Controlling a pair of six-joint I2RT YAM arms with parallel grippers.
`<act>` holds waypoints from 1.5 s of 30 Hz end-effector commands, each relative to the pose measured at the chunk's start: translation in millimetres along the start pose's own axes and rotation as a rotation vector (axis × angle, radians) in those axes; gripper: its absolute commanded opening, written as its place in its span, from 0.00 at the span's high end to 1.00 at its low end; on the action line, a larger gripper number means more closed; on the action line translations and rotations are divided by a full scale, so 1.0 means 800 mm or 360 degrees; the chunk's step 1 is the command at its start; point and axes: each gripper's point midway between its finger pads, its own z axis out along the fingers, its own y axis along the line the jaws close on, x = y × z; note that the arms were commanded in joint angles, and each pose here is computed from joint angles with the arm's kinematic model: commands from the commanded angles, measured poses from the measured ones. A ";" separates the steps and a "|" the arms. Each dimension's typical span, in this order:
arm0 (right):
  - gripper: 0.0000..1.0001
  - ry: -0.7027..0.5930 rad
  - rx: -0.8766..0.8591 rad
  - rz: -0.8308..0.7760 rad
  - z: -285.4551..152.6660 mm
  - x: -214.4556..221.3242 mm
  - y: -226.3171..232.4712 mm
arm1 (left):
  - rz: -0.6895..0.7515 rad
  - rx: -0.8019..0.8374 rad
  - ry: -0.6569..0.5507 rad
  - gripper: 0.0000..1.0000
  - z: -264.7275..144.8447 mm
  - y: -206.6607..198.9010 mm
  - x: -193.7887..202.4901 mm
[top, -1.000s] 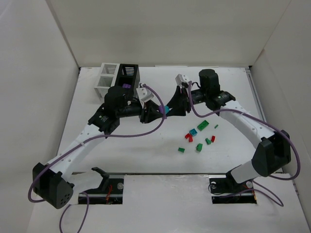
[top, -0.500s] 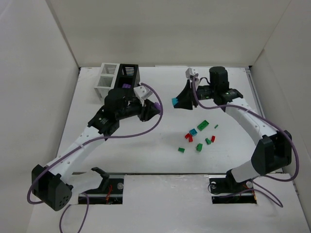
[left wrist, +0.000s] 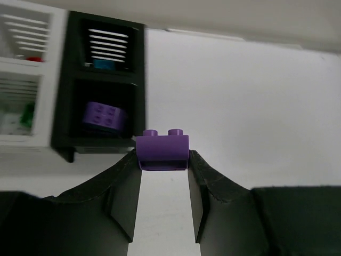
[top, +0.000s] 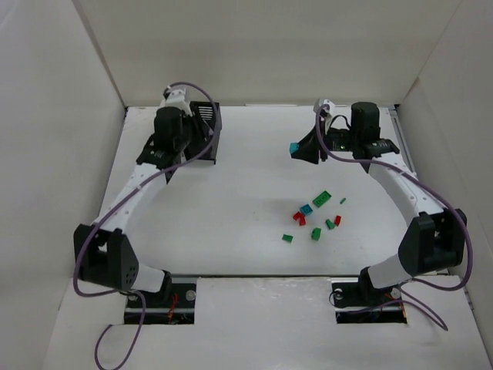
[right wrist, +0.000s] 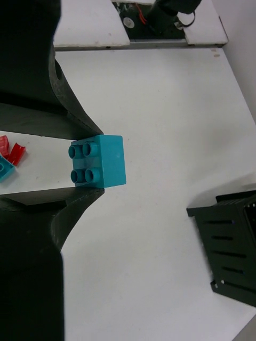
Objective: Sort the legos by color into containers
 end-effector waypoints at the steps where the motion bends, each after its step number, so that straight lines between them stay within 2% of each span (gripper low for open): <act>1: 0.96 -0.0039 0.0105 -0.0053 -0.011 -0.020 -0.015 | -0.0295 -0.0329 -0.0181 1.00 0.026 0.054 -0.053; 2: 0.95 -0.0041 0.0122 -0.0050 -0.015 -0.020 -0.019 | -0.0292 -0.0410 -0.0112 1.00 0.048 0.069 -0.034; 4: 0.95 -0.0037 0.0141 -0.0016 -0.018 -0.016 -0.027 | -0.0290 -0.0476 -0.0138 1.00 0.065 0.077 -0.047; 7: 0.95 -0.0035 0.0173 0.0024 -0.023 -0.011 -0.041 | -0.0308 -0.0517 -0.0100 1.00 0.093 0.087 -0.034; 10: 0.95 -0.0029 0.0187 0.0045 -0.024 -0.007 -0.051 | -0.0311 -0.0583 -0.0117 1.00 0.101 0.101 -0.033; 18: 0.94 -0.0014 0.0210 0.0093 -0.026 0.002 -0.067 | -0.0276 -0.0585 -0.0155 1.00 0.104 0.102 -0.045; 20: 0.92 -0.0015 0.0210 0.0091 -0.025 0.000 -0.070 | -0.0261 -0.0576 -0.0130 0.91 0.108 0.101 -0.042; 21: 0.92 -0.0012 0.0194 0.0104 -0.025 0.002 -0.067 | -0.0255 -0.0599 -0.0069 0.89 0.115 0.107 -0.024; 22: 0.92 -0.0005 0.0192 0.0119 -0.023 0.006 -0.070 | -0.0258 -0.0578 -0.0083 0.87 0.115 0.102 -0.035; 26: 0.92 -0.0005 0.0192 0.0119 -0.024 0.003 -0.069 | -0.0251 -0.0608 -0.0006 0.84 0.126 0.109 -0.016; 28: 0.92 -0.0008 0.0178 0.0119 -0.023 0.003 -0.067 | -0.0252 -0.0598 0.0016 0.77 0.126 0.108 -0.012; 31: 0.92 -0.0001 0.0175 0.0134 -0.023 0.008 -0.067 | -0.0255 -0.0557 0.0051 0.60 0.126 0.102 -0.007; 34: 0.91 0.0001 0.0157 0.0147 -0.022 0.012 -0.064 | -0.0257 -0.0547 0.0024 0.51 0.112 0.099 -0.012; 37: 0.91 -0.0007 0.0126 0.0147 -0.021 0.010 -0.060 | -0.0245 -0.0518 0.0022 0.34 0.102 0.095 -0.012; 44: 0.91 0.0007 0.0073 0.0143 -0.009 0.013 -0.054 | -0.0230 -0.0374 -0.0032 0.23 0.058 0.069 -0.029; 45: 0.91 0.0007 0.0073 0.0102 -0.010 0.010 -0.055 | -0.0231 -0.0318 -0.0076 0.15 0.045 0.058 -0.042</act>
